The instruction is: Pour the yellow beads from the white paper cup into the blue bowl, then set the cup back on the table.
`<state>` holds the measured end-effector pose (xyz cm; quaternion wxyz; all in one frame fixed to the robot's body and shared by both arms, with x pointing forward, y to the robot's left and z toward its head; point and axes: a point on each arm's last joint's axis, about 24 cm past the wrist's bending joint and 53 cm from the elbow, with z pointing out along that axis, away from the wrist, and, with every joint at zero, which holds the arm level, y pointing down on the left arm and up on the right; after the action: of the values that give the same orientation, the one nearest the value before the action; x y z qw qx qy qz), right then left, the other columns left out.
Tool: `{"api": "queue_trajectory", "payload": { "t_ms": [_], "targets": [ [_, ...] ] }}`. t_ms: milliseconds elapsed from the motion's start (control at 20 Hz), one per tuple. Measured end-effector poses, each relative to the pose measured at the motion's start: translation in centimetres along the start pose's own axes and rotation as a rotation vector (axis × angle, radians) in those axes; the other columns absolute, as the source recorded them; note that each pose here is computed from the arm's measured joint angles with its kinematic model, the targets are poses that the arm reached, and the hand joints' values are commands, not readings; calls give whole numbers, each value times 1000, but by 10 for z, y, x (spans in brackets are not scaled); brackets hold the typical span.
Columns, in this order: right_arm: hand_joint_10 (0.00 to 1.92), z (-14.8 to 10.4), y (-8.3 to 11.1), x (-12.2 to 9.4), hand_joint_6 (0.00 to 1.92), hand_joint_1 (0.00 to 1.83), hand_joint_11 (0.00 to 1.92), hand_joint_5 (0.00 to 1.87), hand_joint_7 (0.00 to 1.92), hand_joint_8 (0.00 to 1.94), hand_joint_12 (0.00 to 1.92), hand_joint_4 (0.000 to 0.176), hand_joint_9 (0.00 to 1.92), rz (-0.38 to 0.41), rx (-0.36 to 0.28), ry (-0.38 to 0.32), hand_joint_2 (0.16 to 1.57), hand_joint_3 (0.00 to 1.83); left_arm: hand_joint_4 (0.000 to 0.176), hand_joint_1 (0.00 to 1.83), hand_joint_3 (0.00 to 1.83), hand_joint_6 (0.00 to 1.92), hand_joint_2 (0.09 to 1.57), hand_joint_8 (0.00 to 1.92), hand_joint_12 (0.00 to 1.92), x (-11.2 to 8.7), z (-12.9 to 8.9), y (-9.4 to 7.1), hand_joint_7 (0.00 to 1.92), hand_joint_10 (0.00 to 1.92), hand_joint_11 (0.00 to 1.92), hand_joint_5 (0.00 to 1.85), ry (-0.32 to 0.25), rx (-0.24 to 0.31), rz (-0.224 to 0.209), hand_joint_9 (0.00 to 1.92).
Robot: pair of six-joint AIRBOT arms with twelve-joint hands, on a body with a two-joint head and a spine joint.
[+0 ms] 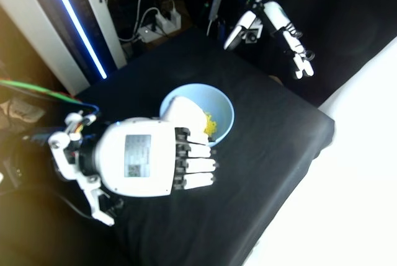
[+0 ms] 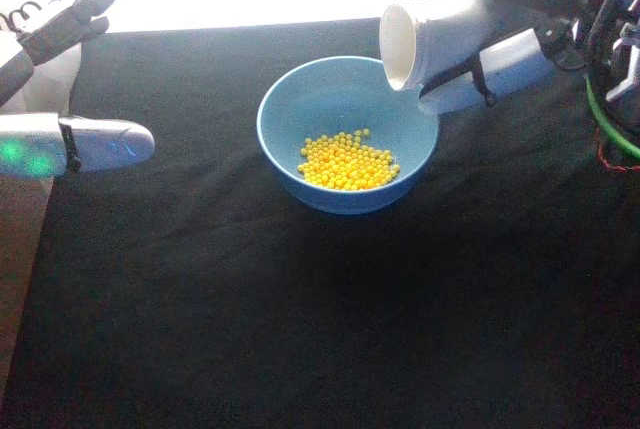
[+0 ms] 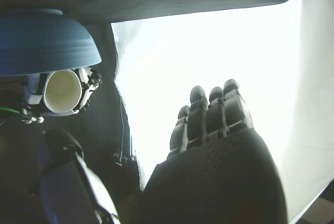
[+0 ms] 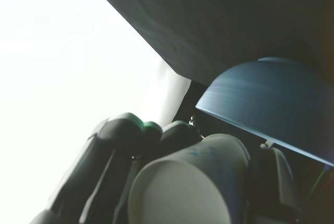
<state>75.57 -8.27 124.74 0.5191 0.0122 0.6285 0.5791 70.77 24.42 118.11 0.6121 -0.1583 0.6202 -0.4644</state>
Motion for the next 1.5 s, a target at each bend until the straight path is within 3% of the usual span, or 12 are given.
{"api": "queue_trajectory", "payload": {
  "t_ms": [400, 450, 500, 550, 600, 800, 900, 1050, 1150, 1300, 1400, 1500],
  "targets": [
    [1147, -1, -1, -6, 935, 1230, 898, 1000, 1101, 800, 1567, 28, 1074, 30, 6, -24, 1088, 0, 71, 497, 14, 0, 719, 10, 0, 0, 0, 1, 215, 1, 0, 0, 2, -3, 0, 4],
    [1067, -3, -2, -13, 966, 1227, 830, 987, 1078, 828, 1550, 30, 1056, 43, 10, -43, 1096, 1, 73, 498, 12, 0, 719, 13, 0, 0, 0, 1, 225, 0, 0, 0, 2, -4, 0, 0],
    [931, -7, -3, -22, 888, 1224, 183, 1032, 1055, 869, 1717, 44, 761, 60, 13, -69, 1089, 2, 84, 508, 9, 0, 716, 9, 0, 0, 0, 1, 220, 0, 0, 0, 2, -4, -1, 0],
    [745, -12, -4, -34, 810, 1233, 36, 1057, 1111, 809, 1410, 34, 674, 78, 11, -101, 1075, 0, 85, 506, 7, 0, 715, 5, 0, 1, 0, 1, 214, 0, 0, 0, 2, -3, -1, 0],
    [1207, -17, -3, -48, 879, 1240, 371, 987, 1128, 827, 1764, 0, 859, 98, 6, -137, 1086, 0, 90, 501, 6, 0, 715, 0, 0, 1, 0, 1, 198, 0, 0, 0, 2, -4, -1, 0],
    [504, -43, -15, -72, 1111, 1222, 74, 850, 1056, 939, 1355, 0, 798, 201, -19, -254, 1136, 1, 87, 515, 6, 0, 723, 0, 0, -1, 1, 0, 186, 0, 0, 0, -2, -2, -3, 0],
    [911, -49, -27, -66, 1103, 1229, 479, 829, 1068, 952, 1729, 0, 806, 228, 1, -263, 1138, 1, 92, 514, 7, 0, 730, 0, 0, -1, 1, 0, 182, 0, 0, 0, -3, -1, -4, 0],
    [94, -67, -39, -72, 1408, 1194, 1, 726, 985, 939, 1084, 0, 750, 294, -12, -337, 1190, 0, 91, 549, 0, 0, 710, 12, 0, -2, 0, 0, 220, 0, 0, 0, -7, -2, -10, 0],
    [70, -74, -47, -73, 1404, 1198, 0, 738, 1000, 902, 1017, 0, 753, 313, -1, -359, 1183, 0, 99, 571, 0, 0, 714, 11, 0, -2, 0, 1, 222, 0, 0, 0, -8, -3, -11, 0],
    [50, -92, -66, -71, 1234, 1213, 0, 917, 931, 917, 1478, 0, 791, 357, 31, -407, 1151, 0, 89, 567, 4, 0, 726, 1, 0, -1, 0, 0, 193, 0, 0, 0, -7, 0, -12, 0],
    [1, -100, -73, -70, 1052, 1097, 0, 940, 806, 134, 1246, 0, 568, 374, 37, -429, 1137, 0, 86, 561, 4, 0, 734, 10, 0, -1, 0, 0, 181, 0, 0, 0, -7, 0, -12, 0],
    [0, -110, -80, -67, 1004, 1092, 0, 969, 757, 13, 1187, 0, 494, 393, 46, -452, 1123, 0, 89, 549, 3, 0, 731, 24, 0, -1, 0, 0, 229, 0, 0, 0, -7, -1, -13, 0]
  ]
}}
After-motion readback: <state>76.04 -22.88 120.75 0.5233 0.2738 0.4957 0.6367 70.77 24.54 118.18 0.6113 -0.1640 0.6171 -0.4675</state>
